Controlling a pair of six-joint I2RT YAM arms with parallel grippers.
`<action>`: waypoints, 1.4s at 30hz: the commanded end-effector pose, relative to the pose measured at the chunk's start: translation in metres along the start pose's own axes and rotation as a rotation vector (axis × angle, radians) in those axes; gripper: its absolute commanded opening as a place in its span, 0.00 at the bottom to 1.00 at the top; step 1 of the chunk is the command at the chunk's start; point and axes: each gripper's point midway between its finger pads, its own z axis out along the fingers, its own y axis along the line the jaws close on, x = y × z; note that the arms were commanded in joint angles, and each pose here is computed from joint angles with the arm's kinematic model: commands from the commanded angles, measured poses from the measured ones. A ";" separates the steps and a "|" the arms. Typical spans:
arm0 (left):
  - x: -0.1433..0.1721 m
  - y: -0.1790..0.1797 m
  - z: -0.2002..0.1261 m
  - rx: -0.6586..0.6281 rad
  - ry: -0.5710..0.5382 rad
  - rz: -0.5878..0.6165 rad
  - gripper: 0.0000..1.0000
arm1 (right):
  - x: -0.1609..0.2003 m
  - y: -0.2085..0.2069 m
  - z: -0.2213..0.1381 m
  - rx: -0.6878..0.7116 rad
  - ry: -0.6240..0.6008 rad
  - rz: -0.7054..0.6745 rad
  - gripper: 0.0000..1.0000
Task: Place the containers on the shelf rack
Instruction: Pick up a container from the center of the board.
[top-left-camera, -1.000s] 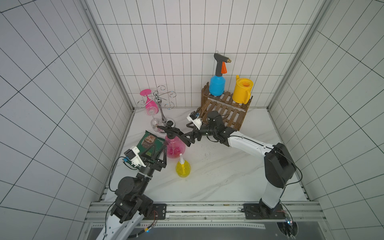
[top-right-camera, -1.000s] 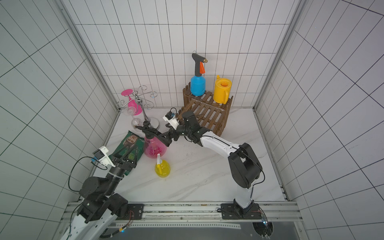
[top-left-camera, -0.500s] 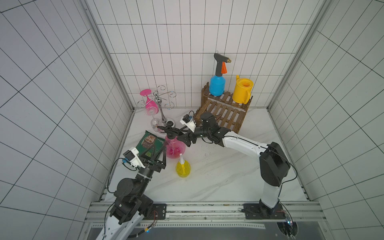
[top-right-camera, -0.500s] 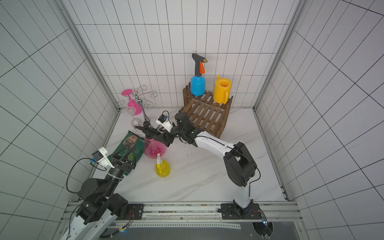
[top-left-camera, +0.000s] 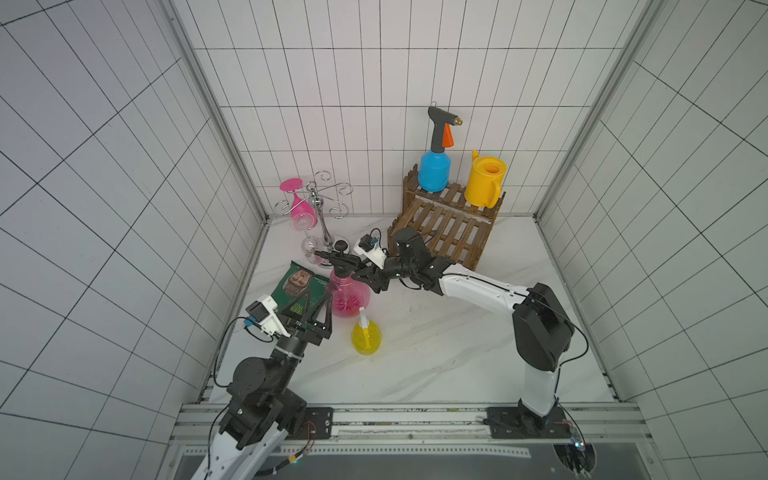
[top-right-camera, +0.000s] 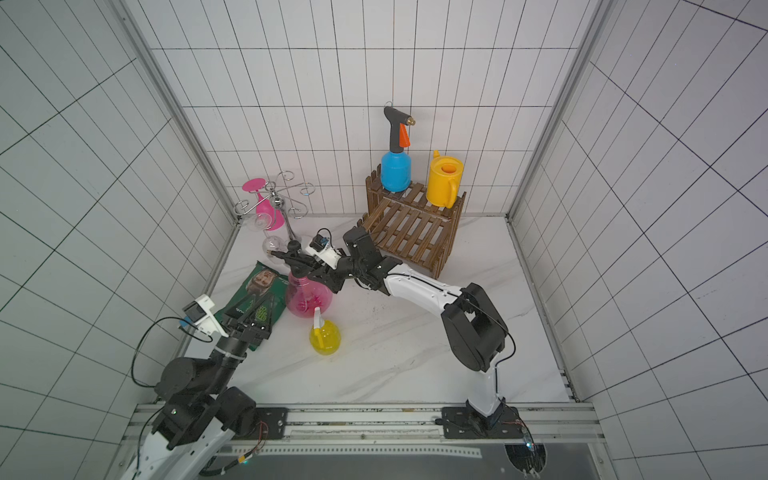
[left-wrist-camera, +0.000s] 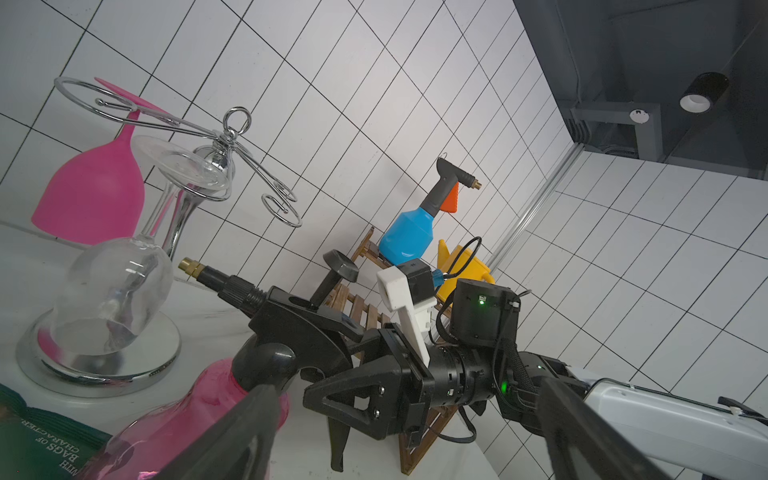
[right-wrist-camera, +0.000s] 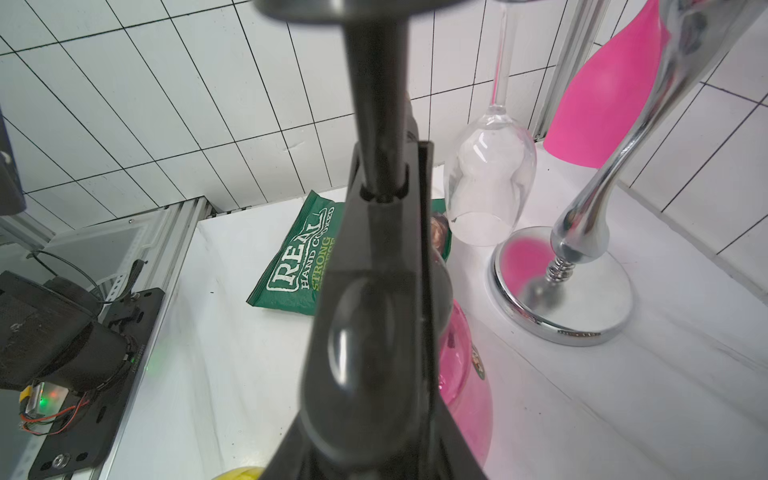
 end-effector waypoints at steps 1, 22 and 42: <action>0.001 0.001 -0.002 -0.006 0.001 0.007 0.99 | -0.014 0.005 -0.006 0.012 -0.019 -0.039 0.16; 0.001 -0.001 -0.004 0.003 0.002 0.007 0.99 | -0.066 -0.008 -0.132 0.236 -0.124 -0.034 0.00; 0.021 -0.004 0.016 0.025 0.098 0.013 0.99 | -0.125 -0.063 -0.219 0.462 -0.154 0.003 0.00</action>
